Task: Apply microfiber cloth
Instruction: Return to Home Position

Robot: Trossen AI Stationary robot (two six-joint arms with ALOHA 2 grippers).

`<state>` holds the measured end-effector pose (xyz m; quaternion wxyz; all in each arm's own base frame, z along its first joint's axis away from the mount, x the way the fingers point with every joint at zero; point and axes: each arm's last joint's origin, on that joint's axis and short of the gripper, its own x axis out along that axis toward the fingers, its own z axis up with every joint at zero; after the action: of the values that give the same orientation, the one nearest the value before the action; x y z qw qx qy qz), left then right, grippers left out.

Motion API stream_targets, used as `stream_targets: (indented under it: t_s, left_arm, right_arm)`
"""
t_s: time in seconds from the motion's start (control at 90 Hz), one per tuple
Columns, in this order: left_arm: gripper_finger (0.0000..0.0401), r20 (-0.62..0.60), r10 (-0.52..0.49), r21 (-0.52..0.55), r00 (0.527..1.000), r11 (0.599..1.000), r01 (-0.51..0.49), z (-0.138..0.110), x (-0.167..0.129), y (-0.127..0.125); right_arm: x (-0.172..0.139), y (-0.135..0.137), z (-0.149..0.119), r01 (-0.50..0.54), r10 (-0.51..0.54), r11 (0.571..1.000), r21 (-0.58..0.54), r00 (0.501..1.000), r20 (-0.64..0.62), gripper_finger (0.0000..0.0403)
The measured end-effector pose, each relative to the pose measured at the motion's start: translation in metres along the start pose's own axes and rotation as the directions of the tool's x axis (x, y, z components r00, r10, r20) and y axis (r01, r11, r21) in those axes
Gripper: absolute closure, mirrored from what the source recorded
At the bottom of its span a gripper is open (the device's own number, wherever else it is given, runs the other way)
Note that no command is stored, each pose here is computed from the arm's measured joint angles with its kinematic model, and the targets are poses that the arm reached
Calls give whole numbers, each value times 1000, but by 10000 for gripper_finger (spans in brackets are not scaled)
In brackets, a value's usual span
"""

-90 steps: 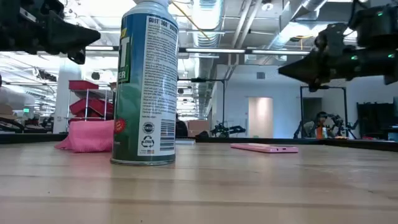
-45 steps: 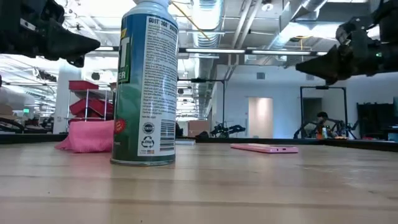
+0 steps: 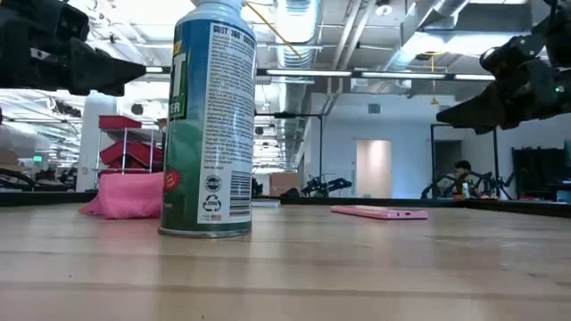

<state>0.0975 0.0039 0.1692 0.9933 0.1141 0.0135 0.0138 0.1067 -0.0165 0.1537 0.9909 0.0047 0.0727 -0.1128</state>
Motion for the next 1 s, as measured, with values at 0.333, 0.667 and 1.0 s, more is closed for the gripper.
stream_targets:
  t_s: [0.333, 0.667, 1.0]
  left_arm:
    - [401, -96, -28, -14, 995, 1000, 27, -8, 6, -2]
    - [401, -54, -27, -23, 998, 999, 26, -5, 4, -2]
    - [401, -48, -29, -37, 998, 999, 27, -5, 3, -2]
  right_arm:
    - [-2, 8, 8, -73, 73, 997, -13, 994, 81, 403]
    - [-16, 14, 17, -117, 145, 984, -138, 965, 218, 403]
    - [-14, 14, 12, -135, 151, 986, -99, 973, 174, 403]
